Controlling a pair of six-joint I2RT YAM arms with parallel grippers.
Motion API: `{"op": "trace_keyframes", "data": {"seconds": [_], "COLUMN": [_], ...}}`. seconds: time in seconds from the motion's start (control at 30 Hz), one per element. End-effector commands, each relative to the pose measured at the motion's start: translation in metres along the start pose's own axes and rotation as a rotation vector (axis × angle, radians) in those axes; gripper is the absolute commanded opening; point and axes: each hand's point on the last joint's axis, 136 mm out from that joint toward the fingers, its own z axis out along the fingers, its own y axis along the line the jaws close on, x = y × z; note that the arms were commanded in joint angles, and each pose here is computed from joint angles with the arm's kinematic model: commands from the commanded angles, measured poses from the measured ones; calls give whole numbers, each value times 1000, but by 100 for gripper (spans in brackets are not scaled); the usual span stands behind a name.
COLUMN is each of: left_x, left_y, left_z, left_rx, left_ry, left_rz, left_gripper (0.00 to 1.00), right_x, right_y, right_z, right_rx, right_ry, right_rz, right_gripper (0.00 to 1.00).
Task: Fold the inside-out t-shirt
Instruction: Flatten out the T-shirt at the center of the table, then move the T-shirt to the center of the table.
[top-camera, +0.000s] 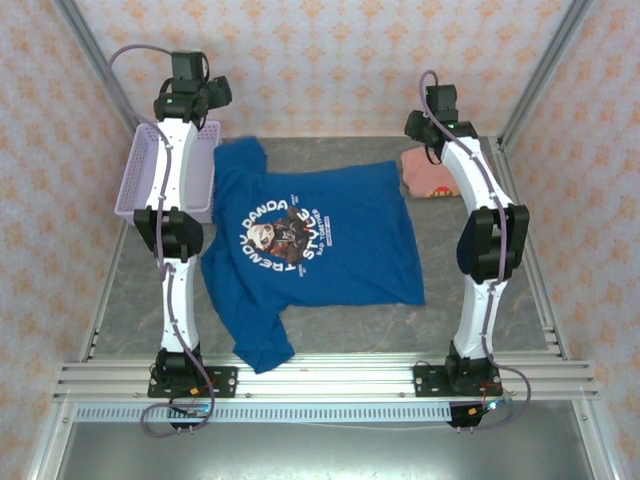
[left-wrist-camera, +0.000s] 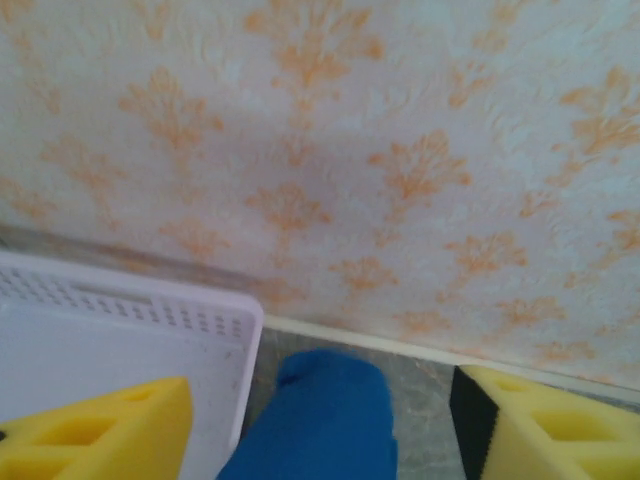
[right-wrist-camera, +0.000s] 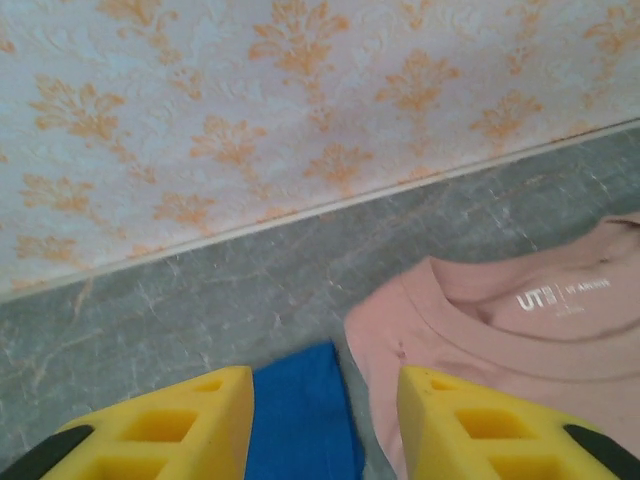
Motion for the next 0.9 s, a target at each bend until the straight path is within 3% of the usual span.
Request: {"op": "trace_keyframes", "data": {"seconds": [0.0, 0.17, 0.33, 0.47, 0.57, 0.67, 0.87], "left_x": [-34, 10, 113, 217, 280, 316, 371], "left_y": [-4, -28, -60, -59, -37, -8, 5], "left_z": [-72, -129, -186, -204, -207, -204, -189], "left_rx": [42, 135, 278, 294, 243, 144, 98], "left_ry": [-53, 50, 142, 296, 390, 426, 570], "left_rz": [-96, -186, -226, -162, -137, -99, -53], "left_gripper": [74, 75, 76, 77, 77, 77, 78], "right_x": [0, 99, 217, 283, 287, 273, 292], "right_y": [0, -1, -44, -52, -30, -8, -22], "right_z": [-63, -107, -155, -168, -148, -115, -60], "right_rx": [17, -34, 23, -21, -126, -178, -32], "right_ry": [11, 200, 402, 495, 486, 481, 579], "right_rz": [-33, -13, 50, 100, 124, 146, 100], "right_gripper": [44, 45, 48, 48, 48, 47, 41]}}
